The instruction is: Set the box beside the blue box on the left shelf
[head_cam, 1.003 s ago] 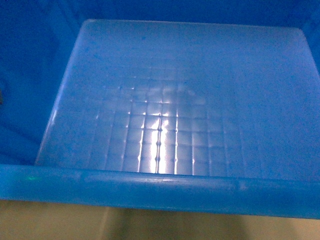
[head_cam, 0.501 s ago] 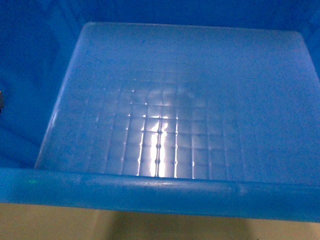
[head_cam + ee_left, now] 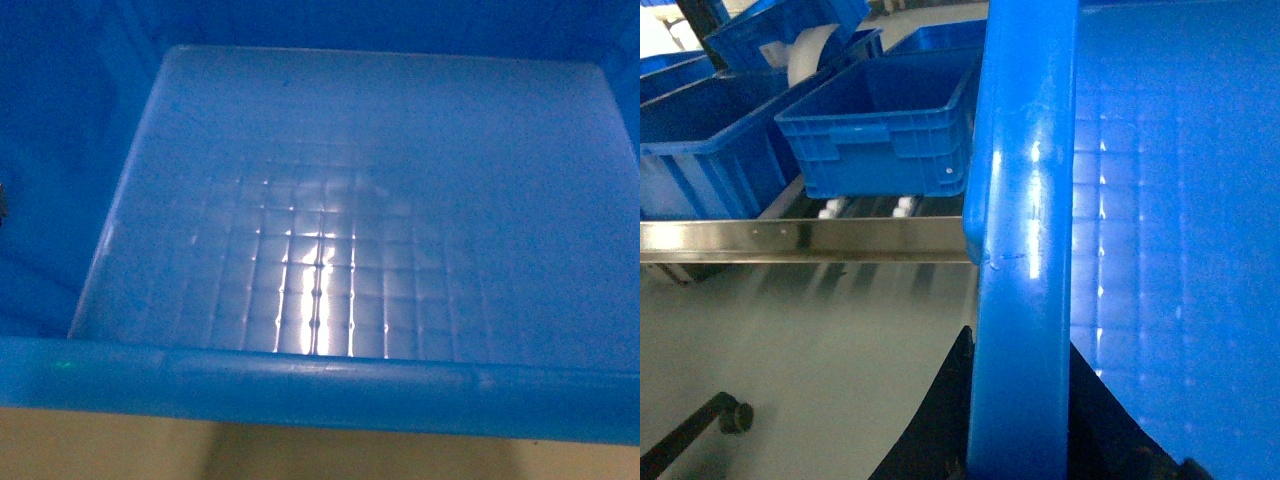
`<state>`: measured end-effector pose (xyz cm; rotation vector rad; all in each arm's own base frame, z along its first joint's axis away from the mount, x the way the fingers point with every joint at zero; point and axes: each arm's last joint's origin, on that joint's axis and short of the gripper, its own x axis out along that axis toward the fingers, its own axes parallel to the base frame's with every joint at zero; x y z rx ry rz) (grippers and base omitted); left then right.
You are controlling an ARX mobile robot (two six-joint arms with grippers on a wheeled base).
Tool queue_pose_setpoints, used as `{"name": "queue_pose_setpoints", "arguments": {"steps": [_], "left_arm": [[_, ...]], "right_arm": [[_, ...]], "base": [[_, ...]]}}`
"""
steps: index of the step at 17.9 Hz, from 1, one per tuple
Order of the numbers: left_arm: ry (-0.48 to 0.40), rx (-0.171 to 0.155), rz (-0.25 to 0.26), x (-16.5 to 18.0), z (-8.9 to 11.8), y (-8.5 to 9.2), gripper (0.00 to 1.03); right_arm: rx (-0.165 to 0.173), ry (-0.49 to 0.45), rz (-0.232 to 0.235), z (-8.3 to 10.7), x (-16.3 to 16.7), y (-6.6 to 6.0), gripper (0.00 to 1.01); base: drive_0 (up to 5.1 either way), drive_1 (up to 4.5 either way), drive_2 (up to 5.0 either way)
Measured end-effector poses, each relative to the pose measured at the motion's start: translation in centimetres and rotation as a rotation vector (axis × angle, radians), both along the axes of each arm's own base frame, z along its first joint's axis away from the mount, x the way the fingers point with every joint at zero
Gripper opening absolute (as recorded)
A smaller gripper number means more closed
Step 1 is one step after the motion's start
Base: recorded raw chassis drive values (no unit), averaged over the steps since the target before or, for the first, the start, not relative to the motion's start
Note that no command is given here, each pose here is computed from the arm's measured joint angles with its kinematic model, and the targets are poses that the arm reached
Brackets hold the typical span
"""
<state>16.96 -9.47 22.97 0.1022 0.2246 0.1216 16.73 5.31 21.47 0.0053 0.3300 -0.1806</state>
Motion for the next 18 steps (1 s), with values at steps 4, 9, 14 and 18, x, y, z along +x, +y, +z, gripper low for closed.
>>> {"name": "queue_pose_setpoints", "arguments": {"steps": [4, 9, 14, 18], "left_arm": [[-0.001, 0.0, 0.001, 0.0, 0.01, 0.0, 0.13], [0.003, 0.003, -0.002, -0.03, -0.03, -0.03, 0.13], [0.002, 0.002, -0.002, -0.01, -0.04, -0.06, 0.13], [0.001, 0.001, -0.002, -0.01, -0.03, -0.06, 0.13]], "right_arm": [[0.0, -0.001, 0.0, 0.01, 0.0, 0.0, 0.16], [-0.001, 0.004, 0.0, -0.05, -0.02, -0.01, 0.16], [-0.001, 0.002, 0.0, -0.06, -0.02, -0.01, 0.16], [-0.001, 0.002, 0.0, -0.06, -0.01, -0.01, 0.16]], "base": [[0.0, 0.0, 0.0], [0.0, 0.0, 0.0], [0.0, 0.0, 0.0], [0.0, 0.0, 0.0]]}}
